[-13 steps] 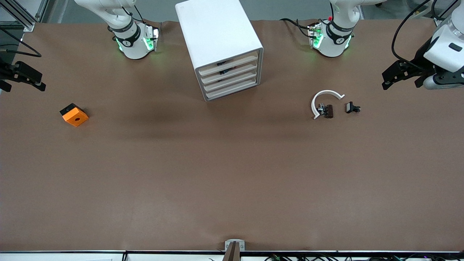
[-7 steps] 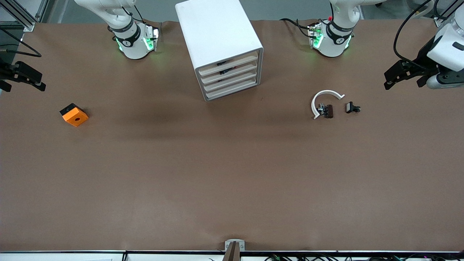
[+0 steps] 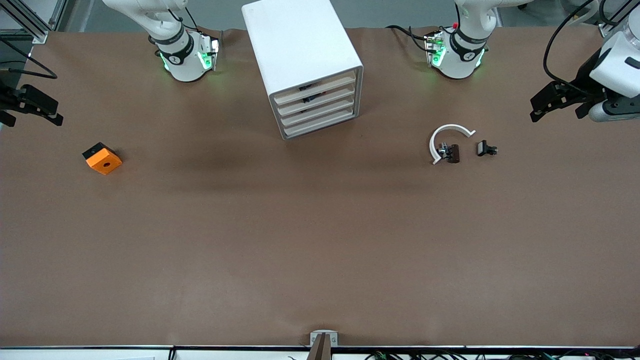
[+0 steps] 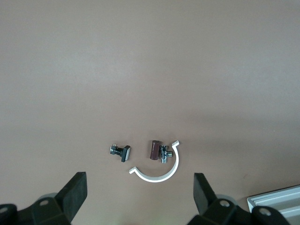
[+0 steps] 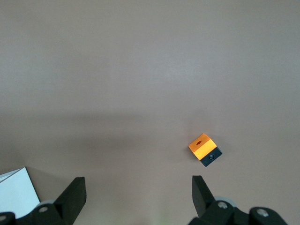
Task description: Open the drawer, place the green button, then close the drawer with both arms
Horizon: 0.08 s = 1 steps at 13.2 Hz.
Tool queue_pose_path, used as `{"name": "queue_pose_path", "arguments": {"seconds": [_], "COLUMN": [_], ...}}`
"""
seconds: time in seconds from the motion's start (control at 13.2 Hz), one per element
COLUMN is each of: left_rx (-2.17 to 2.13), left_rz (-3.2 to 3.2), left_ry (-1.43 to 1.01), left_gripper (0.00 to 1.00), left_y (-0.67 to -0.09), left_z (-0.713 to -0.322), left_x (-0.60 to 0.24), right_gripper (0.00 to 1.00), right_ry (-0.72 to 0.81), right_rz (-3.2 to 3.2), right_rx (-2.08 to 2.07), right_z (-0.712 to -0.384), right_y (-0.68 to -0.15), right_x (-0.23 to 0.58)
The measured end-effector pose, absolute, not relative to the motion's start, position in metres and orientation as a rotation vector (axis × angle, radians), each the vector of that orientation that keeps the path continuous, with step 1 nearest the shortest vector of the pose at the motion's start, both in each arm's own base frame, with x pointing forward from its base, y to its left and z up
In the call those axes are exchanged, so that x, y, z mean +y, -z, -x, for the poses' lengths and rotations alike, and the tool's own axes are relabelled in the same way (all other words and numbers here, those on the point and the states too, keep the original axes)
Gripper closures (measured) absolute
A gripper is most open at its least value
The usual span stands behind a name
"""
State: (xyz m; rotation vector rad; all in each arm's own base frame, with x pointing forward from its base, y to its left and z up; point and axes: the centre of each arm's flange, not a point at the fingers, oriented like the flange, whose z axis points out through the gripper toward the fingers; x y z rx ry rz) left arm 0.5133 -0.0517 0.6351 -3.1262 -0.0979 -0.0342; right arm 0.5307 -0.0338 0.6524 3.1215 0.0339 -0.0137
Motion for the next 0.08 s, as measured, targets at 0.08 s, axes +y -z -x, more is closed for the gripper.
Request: {"name": "queue_pose_path", "arguments": {"seconds": [0.08], "left_rx": [-0.091], "left_rz": [3.126], "left_ry": [0.033], "left_gripper": [0.00], "left_y": [-0.6353], "left_z": [-0.5133], "left_x": [-0.0503], "right_gripper": [0.00], "right_ry": [0.014], "right_rz": [-3.122], "right_rx": [0.034], "right_z": [-0.5307], "right_y": [-0.6524], "right_x": [-0.0338]}}
